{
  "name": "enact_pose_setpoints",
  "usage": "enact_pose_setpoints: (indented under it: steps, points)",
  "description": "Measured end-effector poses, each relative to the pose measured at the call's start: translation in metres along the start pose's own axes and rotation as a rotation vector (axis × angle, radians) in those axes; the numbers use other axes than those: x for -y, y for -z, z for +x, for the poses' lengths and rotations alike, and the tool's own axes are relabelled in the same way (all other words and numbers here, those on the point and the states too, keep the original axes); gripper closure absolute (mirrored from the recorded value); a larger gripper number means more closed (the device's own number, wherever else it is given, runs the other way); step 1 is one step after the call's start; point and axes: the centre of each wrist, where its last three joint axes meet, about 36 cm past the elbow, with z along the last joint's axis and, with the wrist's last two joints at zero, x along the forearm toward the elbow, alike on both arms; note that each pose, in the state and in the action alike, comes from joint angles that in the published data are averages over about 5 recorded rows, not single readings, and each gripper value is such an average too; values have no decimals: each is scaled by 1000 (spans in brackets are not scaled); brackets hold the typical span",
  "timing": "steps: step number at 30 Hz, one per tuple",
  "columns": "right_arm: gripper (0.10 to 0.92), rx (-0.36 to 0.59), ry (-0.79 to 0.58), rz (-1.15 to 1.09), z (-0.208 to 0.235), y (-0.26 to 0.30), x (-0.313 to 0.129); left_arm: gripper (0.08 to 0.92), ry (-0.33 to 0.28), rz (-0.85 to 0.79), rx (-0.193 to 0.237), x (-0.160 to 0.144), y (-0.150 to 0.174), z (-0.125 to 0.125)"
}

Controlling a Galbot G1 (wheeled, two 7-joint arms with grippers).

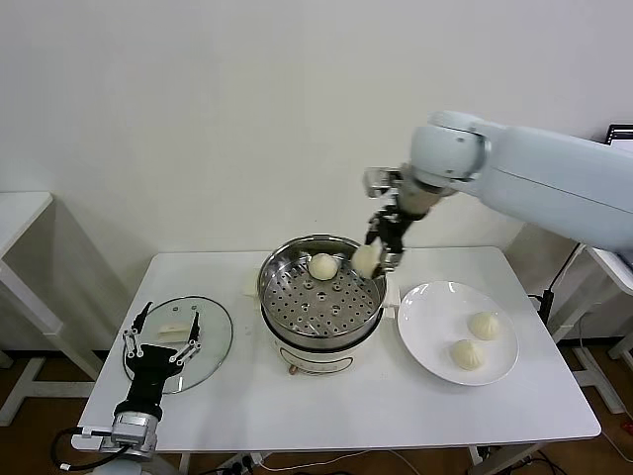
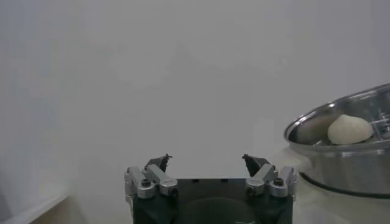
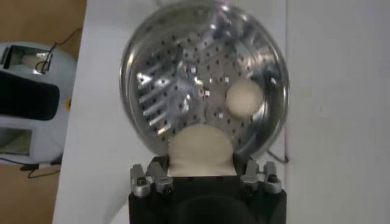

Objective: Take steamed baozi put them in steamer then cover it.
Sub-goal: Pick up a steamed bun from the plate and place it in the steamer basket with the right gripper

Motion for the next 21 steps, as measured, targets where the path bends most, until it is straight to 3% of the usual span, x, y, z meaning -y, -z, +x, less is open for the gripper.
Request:
enact_pose_setpoints:
  steps: [9, 21]
  points:
    - [318, -13, 36, 33, -58, 59, 25, 177, -10, -20, -2, -3, -2, 5]
    - [318, -17, 73, 24, -133, 88, 40, 177, -14, -23, -4, -3, -3, 6]
